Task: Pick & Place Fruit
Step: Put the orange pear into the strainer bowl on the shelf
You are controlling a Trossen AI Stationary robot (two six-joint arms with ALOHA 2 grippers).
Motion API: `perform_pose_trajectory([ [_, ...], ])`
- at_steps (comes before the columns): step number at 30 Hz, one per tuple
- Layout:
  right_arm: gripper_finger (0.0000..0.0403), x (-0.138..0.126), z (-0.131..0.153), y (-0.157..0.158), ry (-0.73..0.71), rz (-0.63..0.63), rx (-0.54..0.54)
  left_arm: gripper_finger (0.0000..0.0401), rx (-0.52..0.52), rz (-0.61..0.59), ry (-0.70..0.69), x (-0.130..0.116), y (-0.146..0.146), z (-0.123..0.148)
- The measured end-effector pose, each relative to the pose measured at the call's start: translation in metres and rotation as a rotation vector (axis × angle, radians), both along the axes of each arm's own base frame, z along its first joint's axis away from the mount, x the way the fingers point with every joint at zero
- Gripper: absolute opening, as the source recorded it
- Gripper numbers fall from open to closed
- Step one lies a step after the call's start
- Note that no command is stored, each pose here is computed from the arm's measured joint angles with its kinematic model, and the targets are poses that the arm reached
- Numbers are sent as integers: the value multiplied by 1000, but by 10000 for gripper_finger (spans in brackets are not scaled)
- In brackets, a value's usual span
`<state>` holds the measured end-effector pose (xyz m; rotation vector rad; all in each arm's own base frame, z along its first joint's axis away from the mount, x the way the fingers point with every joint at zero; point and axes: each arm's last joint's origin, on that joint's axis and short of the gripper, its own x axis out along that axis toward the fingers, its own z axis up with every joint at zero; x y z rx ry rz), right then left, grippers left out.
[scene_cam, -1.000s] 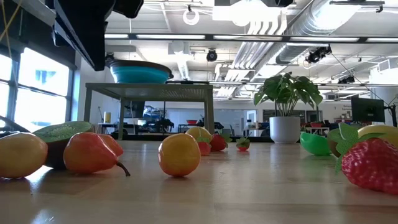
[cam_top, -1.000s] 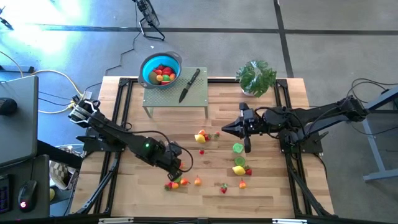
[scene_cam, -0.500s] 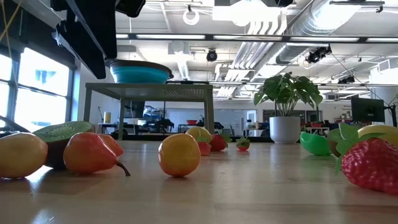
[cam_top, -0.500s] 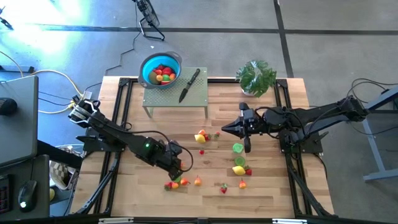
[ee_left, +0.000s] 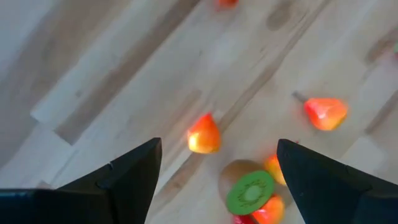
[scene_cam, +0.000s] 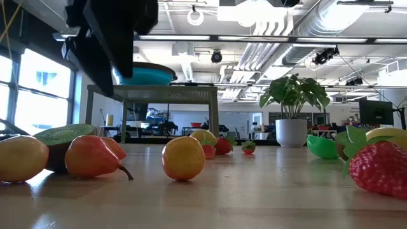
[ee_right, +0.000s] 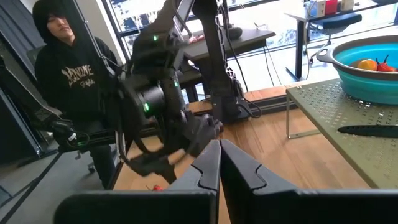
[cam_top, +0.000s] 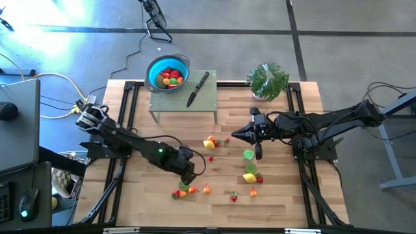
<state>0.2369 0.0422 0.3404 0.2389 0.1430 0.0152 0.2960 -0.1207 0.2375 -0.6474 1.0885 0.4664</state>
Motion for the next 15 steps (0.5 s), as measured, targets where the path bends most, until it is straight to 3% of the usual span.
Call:
perform_pose_trajectory([
  [8,2,0,-1,0,9,0,-7,312,-56,-43,139,10,-9,-33],
  [15,2,0,-1,0,13,1,-10,312,-55,-47,158,12,-9,-39],
])
